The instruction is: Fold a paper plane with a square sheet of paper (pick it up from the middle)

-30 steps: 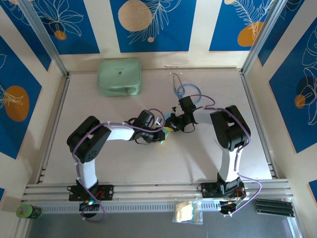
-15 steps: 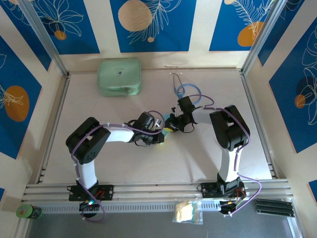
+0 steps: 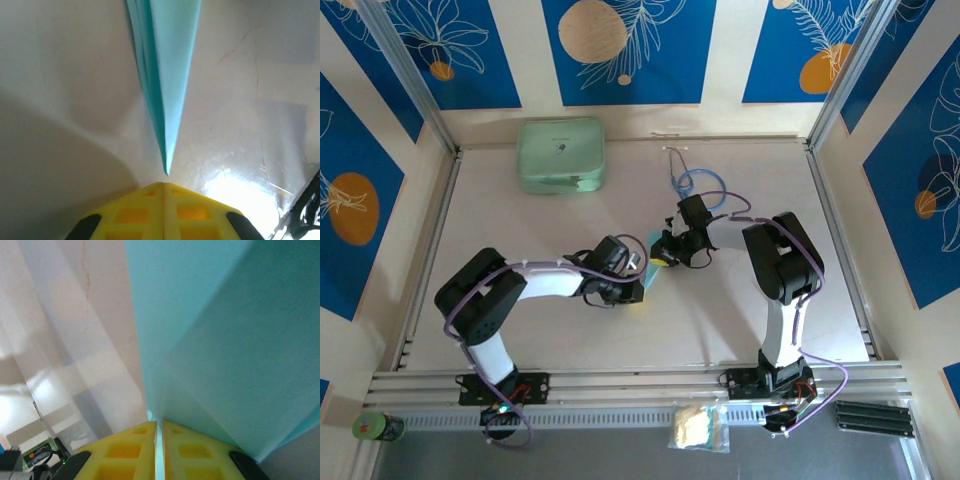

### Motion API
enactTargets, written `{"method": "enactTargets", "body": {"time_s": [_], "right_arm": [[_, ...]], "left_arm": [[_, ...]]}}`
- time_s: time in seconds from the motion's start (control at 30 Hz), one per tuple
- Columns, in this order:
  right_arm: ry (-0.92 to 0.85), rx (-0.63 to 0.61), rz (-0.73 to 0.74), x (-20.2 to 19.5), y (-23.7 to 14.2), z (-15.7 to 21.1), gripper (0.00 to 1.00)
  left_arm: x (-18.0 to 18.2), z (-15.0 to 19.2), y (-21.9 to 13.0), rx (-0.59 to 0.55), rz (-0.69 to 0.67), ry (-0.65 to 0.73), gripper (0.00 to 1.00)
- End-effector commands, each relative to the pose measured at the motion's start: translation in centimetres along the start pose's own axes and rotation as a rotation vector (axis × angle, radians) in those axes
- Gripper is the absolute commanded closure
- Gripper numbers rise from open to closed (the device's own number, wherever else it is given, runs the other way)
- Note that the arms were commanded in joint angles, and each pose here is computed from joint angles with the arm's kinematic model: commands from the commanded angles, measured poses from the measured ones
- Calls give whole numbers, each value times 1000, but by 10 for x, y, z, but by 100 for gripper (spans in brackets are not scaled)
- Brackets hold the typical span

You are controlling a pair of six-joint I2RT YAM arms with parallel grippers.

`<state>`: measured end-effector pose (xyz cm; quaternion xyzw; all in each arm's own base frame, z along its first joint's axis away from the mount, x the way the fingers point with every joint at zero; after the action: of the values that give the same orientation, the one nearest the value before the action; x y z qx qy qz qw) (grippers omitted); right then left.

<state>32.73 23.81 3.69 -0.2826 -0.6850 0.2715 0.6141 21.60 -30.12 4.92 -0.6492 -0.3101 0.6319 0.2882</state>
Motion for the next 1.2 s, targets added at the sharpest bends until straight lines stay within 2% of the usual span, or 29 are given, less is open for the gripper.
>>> {"method": "enactTargets", "body": {"time_s": [0.0,0.17,0.47,0.8,0.97,1.17], "right_arm": [[94,49,133,-37,12,15,86],[94,46,134,-36,12,14,86],[82,44,105,-29,9,12,86],[64,26,61,-15,2,5,86],[2,-25,14,7,-13,-8,86],[-82,-78,42,11,-28,-22,85]], "left_arm": [[-22,-6,-18,-48,24,56,92],[-39,-29,-24,-138,46,94,91],[-34,-53,1,-160,31,72,94],[-16,-53,18,-134,-9,46,96],[0,-46,21,-111,-67,35,97],[8,-40,22,-96,-80,33,99]]}}
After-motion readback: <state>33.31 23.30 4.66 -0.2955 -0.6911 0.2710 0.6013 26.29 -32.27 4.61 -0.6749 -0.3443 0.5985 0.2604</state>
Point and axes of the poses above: each hand's point on the last joint's axis, 136 mm out from that joint toward the fingers, its own y axis out along the fingers, its own x axis along the line the jaws close on, z = x × y, the point moved 3 cm from there along -y, back along the fingers, and after that the axes turned 11 degrees about -y, right-handed, at the moved point
